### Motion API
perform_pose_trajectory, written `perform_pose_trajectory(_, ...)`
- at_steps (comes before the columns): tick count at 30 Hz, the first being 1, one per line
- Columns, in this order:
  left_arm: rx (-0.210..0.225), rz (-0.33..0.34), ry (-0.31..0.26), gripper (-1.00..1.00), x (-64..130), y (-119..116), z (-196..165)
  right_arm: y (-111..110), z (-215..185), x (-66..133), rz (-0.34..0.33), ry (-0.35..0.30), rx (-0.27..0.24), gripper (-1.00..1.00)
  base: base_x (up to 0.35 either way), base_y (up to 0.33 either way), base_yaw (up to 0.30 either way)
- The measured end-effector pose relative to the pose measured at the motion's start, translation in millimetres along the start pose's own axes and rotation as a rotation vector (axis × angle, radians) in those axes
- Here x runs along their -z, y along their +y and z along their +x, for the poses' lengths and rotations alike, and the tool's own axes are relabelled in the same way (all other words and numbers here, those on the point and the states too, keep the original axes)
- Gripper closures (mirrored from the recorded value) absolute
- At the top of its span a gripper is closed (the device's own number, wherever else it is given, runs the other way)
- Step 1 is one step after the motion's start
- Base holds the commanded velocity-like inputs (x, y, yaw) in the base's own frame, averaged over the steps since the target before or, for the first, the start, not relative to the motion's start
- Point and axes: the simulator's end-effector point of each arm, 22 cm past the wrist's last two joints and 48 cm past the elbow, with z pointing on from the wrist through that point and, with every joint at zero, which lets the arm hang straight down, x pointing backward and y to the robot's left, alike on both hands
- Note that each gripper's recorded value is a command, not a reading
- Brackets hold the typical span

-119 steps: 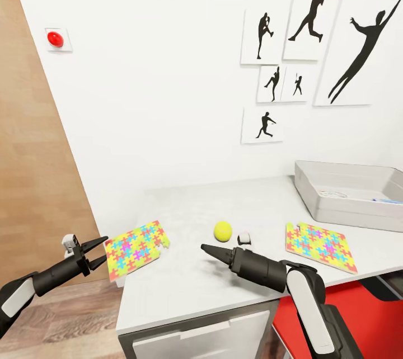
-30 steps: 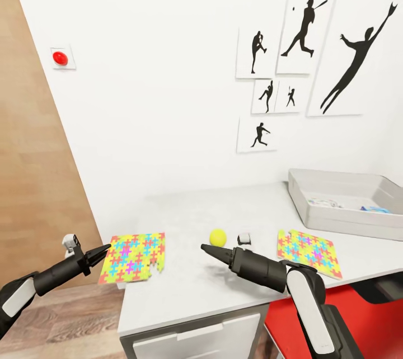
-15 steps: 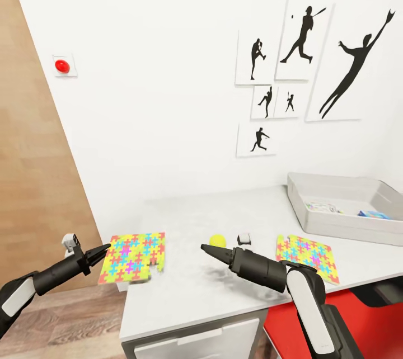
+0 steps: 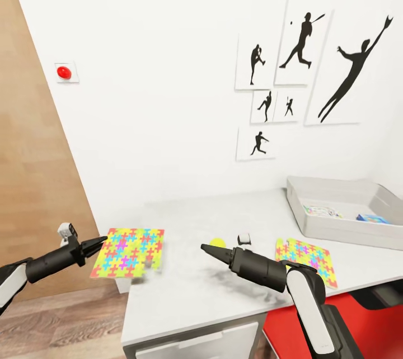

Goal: Put all the toys in the child's room - the three board games (two on the bed and one on the table), the two jigsaw puzzles on the table, and the tennis ball on the table - inside the toy box on the table in the child's room.

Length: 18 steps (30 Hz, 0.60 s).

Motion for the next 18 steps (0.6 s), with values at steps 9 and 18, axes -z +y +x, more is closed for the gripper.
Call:
perform_pose_trajectory(9, -0.034, 0.046, -0.011, 1.00, 28.3, -38.8, -20.7, -1.6, -6.2, -1.0, 0.061, 0.002, -0.002, -1.00, 0.000, 0.000, 0.000)
perform_pose_trajectory(18, -0.061, 0.149, 0.010, 1.00, 48.4, -83.1, -25.8, 5.5, -14.1, -1.3, 0.078, -0.012, 0.006, -1.00, 0.000, 0.000, 0.000)
